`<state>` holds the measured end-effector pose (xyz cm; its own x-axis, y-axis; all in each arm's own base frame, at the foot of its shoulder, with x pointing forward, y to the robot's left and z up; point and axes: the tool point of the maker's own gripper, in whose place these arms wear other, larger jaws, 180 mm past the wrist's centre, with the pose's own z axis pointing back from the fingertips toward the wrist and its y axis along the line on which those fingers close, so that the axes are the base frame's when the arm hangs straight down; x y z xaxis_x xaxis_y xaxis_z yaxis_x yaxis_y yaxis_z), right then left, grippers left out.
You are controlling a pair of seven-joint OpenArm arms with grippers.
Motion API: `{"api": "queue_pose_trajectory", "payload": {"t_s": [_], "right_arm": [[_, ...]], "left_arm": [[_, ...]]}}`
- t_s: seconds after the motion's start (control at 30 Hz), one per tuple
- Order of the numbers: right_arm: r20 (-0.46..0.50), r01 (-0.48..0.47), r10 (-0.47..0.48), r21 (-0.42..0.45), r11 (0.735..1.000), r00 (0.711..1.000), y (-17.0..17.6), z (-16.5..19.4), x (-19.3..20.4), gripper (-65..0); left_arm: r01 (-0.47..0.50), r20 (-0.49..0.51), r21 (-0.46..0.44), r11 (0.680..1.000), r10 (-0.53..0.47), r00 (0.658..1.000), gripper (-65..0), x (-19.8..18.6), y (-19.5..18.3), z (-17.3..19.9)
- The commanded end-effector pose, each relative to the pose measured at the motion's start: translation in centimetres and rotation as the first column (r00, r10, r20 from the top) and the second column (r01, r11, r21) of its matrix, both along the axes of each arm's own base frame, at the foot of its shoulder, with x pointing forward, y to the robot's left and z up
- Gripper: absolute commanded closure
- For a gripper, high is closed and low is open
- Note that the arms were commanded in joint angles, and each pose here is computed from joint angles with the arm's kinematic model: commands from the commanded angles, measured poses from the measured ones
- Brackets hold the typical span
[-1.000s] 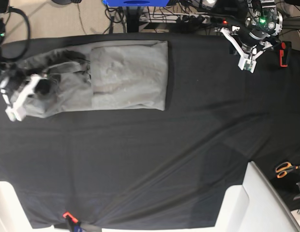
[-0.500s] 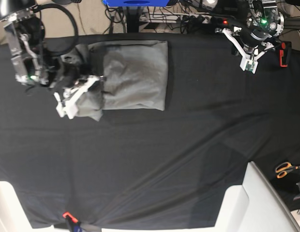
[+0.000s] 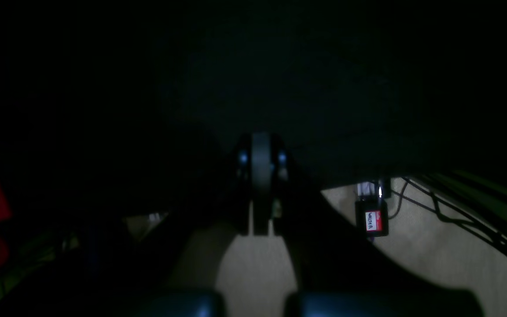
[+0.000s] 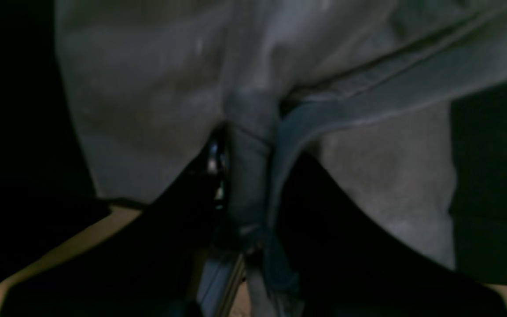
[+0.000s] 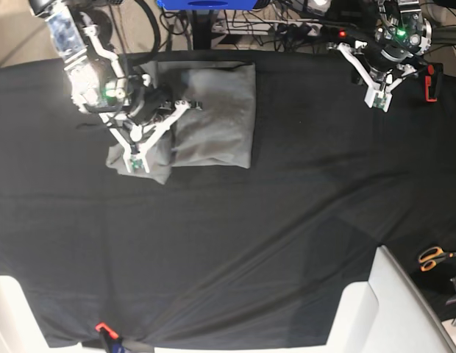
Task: Fold the T-shirt properly
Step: 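Fold the held end over the folded stack with the right gripper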
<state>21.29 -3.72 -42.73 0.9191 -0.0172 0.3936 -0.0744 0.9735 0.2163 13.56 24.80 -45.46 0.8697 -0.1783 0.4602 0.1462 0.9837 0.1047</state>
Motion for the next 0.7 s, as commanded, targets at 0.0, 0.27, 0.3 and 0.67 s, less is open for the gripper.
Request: {"api": "queue_pose_trajectory", "payload": {"t_s": [0.0,0.27,0.3,0.67], "right_arm": [[0.034,-0.002,0.002,0.005,1.000,0.999,0.5,0.7,0.7,-0.3],[0.080,-0.043,0.052,-0.114,0.993,0.995,1.4,0.5,0.6,-0.3],[0.088,-0.049,0.060,-0.132,0.990,0.994,1.7,0.5,0.5,-0.3],[0.058,-0.014,0.022,-0.140,0.990,0.998,3.5,0.5,-1.0,-0.3]], "left_arm": [[0.008,0.027,0.013,1.000,-0.008,1.000,0.0,0.5,0.3,0.7],[0.008,0.025,0.013,1.000,-0.008,1.000,0.0,0.5,0.3,0.7],[0.008,0.024,0.015,1.000,-0.008,1.000,0.0,0.4,0.4,0.7],[-0.069,0.026,0.081,0.994,0.067,0.997,0.0,-0.9,4.3,1.8]]}}
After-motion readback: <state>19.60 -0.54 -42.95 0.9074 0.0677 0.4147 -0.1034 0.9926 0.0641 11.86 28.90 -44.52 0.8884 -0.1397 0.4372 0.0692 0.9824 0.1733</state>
